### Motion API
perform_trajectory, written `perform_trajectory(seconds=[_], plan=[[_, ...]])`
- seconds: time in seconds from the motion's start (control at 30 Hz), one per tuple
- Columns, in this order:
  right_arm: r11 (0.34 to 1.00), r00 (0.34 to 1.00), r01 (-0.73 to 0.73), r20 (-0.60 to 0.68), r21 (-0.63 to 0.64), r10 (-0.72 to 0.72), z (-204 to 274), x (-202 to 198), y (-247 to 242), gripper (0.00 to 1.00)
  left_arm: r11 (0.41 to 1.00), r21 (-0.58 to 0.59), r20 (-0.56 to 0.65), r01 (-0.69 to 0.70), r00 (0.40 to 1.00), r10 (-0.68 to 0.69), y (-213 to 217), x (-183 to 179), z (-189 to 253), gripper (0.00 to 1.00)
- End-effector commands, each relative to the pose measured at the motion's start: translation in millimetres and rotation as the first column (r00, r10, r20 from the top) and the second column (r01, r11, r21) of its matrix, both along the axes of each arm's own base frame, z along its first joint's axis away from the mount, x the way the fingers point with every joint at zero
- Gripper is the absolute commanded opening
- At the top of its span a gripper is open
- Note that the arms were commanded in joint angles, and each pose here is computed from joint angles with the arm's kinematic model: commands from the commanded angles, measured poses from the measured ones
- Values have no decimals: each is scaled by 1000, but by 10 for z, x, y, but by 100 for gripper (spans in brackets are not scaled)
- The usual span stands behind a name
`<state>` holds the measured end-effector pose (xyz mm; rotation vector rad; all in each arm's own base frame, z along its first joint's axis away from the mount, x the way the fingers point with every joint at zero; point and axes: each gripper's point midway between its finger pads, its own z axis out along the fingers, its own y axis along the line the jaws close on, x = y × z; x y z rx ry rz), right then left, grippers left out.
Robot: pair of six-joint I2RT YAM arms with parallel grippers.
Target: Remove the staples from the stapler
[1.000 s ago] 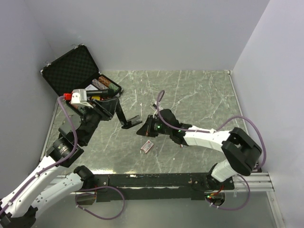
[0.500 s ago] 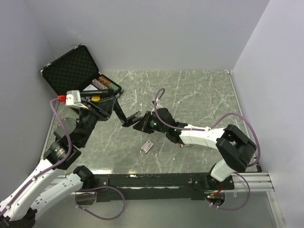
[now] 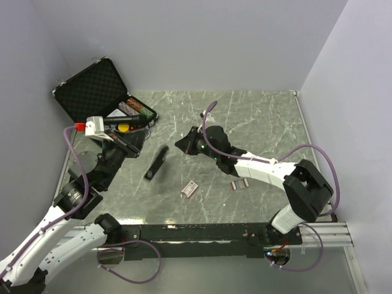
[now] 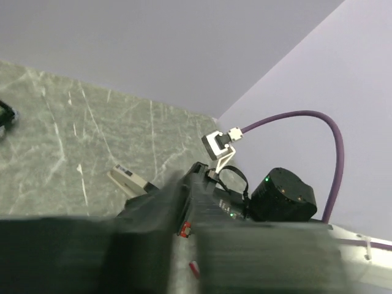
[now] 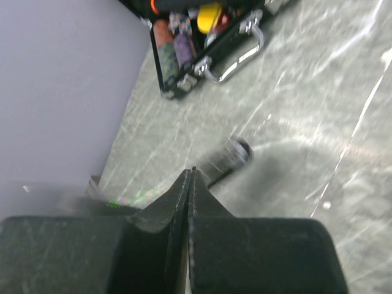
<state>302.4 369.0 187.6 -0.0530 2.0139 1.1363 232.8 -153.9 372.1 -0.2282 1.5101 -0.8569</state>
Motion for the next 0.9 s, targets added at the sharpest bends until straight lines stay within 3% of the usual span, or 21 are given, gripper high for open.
perform_trajectory(seconds=[0.0, 0.33, 0.57, 0.73, 0.87], plan=[[996, 991, -23, 131, 85, 11, 506, 135, -2, 0, 994, -107, 99, 35, 995, -25, 21, -116, 474, 1], [1000, 995, -8, 101, -6, 8, 290, 27, -174, 0, 999, -52, 53, -6, 999, 9, 38, -32, 262, 1], [998, 997, -19, 80, -65, 24, 149, -23, -229, 0, 999, 46, -89, -25, 996, 29, -49, 119, -228, 1], [994, 997, -41, 56, -99, 47, 48, -69, -240, 0, 992, 124, -228, -15, 973, 43, -159, 240, -743, 23], [991, 997, -58, 43, -120, 63, 1, -111, -256, 0, 984, 177, -322, -7, 945, 64, -216, 301, -1146, 48]])
